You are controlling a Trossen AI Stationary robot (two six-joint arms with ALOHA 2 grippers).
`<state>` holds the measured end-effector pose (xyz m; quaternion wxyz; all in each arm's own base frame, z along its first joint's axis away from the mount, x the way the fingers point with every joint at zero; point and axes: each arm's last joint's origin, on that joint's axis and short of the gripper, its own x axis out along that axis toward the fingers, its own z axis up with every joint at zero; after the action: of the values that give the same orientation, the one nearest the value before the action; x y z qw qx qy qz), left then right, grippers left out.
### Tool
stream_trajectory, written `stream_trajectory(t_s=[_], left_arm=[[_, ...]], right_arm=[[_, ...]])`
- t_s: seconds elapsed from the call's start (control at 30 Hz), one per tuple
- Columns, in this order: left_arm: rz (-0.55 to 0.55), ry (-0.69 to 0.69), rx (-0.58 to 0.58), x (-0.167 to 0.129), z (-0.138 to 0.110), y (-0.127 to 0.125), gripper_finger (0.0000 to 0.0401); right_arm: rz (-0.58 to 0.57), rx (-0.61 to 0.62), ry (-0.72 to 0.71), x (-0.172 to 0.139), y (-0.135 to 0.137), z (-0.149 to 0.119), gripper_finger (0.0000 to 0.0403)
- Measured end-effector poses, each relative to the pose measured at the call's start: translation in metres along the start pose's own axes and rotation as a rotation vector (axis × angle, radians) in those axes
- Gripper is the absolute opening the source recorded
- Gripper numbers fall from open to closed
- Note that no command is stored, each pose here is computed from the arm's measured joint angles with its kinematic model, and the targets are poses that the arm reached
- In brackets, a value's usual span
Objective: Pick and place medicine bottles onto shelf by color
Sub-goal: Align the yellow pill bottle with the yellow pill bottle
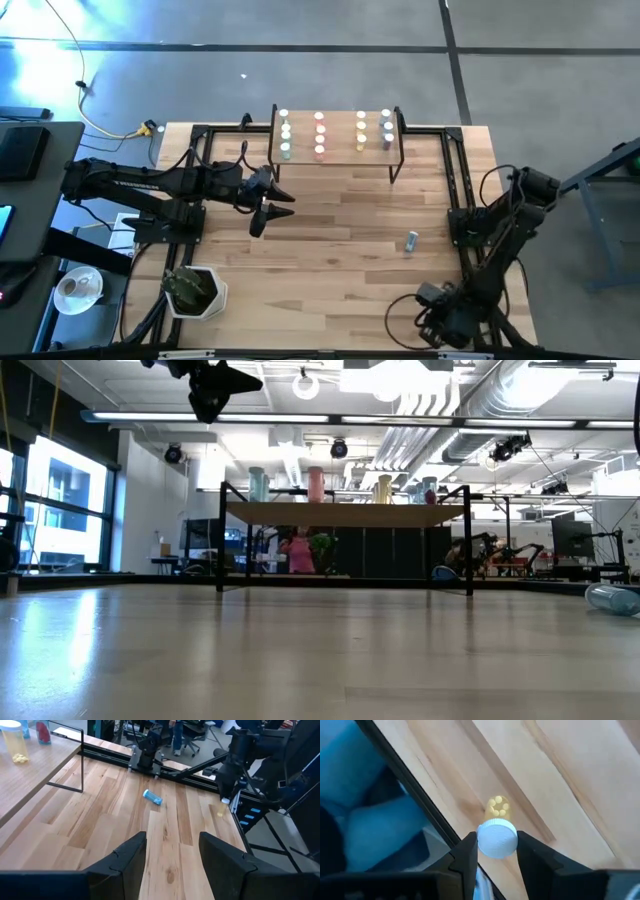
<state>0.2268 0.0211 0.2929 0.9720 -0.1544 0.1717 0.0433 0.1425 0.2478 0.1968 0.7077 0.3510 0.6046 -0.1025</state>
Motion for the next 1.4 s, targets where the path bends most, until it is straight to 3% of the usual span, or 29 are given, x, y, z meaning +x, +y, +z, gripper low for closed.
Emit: stream_trajectory(t_s=[0.43,0.77,1.07,1.4], left_arm=[[0.002,0.008,0.027,0.0,-0.001,0.0,0.0172],[0.077,-0.008,0.138,-0.001,0.002,0.01,0.0172],[0.248,-0.031,0.211,-0.003,0.006,0.026,0.0172],[0.279,-0.031,0.234,-0.004,0.008,0.033,0.0172]], right_arm=[[0.177,-0.147,-0.211,-0.003,0.019,0.095,0.0112],[0.228,-0.257,-0.345,-0.025,-0.001,0.187,0.0112],[0.175,-0.361,-0.454,-0.069,-0.028,0.26,0.0112],[0.026,-0.381,-0.461,-0.129,-0.052,0.295,0.0112]])
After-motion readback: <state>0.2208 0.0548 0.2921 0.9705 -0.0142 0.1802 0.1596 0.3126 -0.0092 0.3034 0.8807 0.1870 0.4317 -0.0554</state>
